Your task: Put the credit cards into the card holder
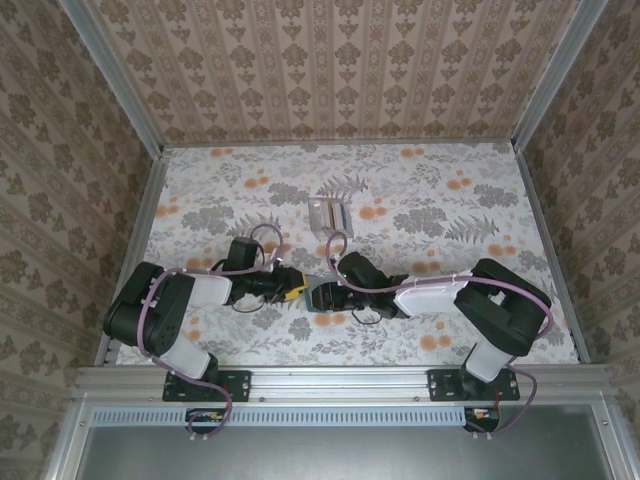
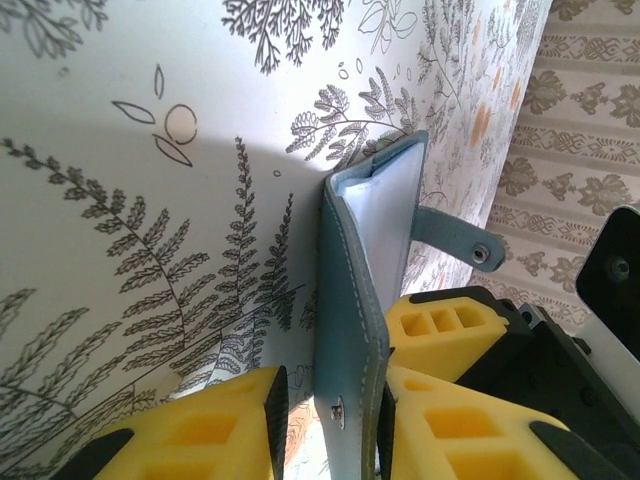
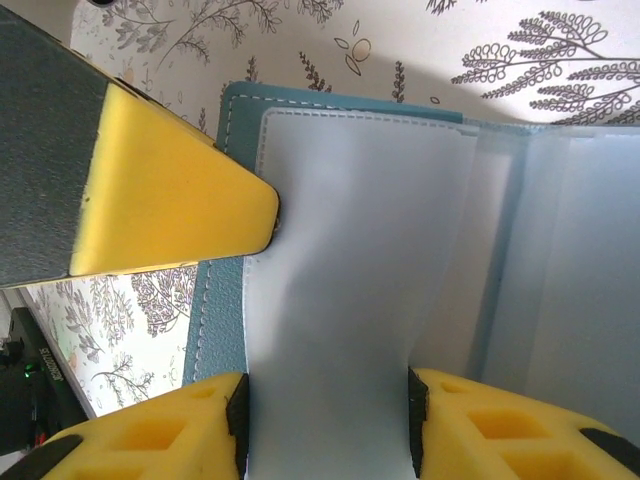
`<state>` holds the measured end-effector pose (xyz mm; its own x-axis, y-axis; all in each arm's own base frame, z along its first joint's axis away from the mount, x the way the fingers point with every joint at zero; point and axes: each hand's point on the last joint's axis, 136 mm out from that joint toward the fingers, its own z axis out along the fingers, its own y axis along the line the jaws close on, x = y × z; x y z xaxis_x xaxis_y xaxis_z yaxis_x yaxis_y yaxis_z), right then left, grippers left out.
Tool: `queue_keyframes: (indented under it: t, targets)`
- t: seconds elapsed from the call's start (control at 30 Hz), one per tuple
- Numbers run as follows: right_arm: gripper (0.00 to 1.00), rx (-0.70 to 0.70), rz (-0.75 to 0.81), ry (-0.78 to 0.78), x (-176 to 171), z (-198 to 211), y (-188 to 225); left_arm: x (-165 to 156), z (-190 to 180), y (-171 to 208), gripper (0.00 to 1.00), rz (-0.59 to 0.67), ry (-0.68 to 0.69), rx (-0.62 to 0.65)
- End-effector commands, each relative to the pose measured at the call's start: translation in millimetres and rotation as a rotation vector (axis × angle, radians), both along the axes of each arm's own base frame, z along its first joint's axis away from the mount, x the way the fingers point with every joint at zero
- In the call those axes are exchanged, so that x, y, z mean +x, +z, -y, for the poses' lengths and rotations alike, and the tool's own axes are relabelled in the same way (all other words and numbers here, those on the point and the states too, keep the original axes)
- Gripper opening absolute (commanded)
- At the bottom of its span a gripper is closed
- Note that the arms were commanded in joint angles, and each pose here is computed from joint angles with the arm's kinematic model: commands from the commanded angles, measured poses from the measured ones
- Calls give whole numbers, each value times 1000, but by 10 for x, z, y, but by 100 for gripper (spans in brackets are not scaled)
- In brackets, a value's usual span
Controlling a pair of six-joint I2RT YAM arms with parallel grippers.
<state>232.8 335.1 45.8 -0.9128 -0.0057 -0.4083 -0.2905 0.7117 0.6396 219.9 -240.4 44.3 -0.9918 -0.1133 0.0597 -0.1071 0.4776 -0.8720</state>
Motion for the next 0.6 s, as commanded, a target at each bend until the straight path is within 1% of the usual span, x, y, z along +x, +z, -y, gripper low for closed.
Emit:
queue_keyframes:
  t: [0.0, 0.07, 0.23, 0.37, 0.47, 0.57]
  targets:
    - [45, 48, 23, -12, 48, 2, 124, 34, -7, 23, 31, 32, -8, 14]
    - [37, 38, 16, -19, 53, 27, 91, 35, -7, 25, 31, 32, -8, 13]
    - [25, 21, 8, -28, 62, 60, 44, 42, -6, 52, 34, 38, -6, 7]
    - [20, 15, 4, -39, 72, 76, 30, 45, -3, 89, 35, 51, -5, 2]
    - [20, 4, 0, -58, 90, 101, 14, 36, 5, 101, 35, 54, -11, -2]
    - [21, -13, -6, -72, 106, 122, -1, 24, -18, 54, 28, 45, -7, 21]
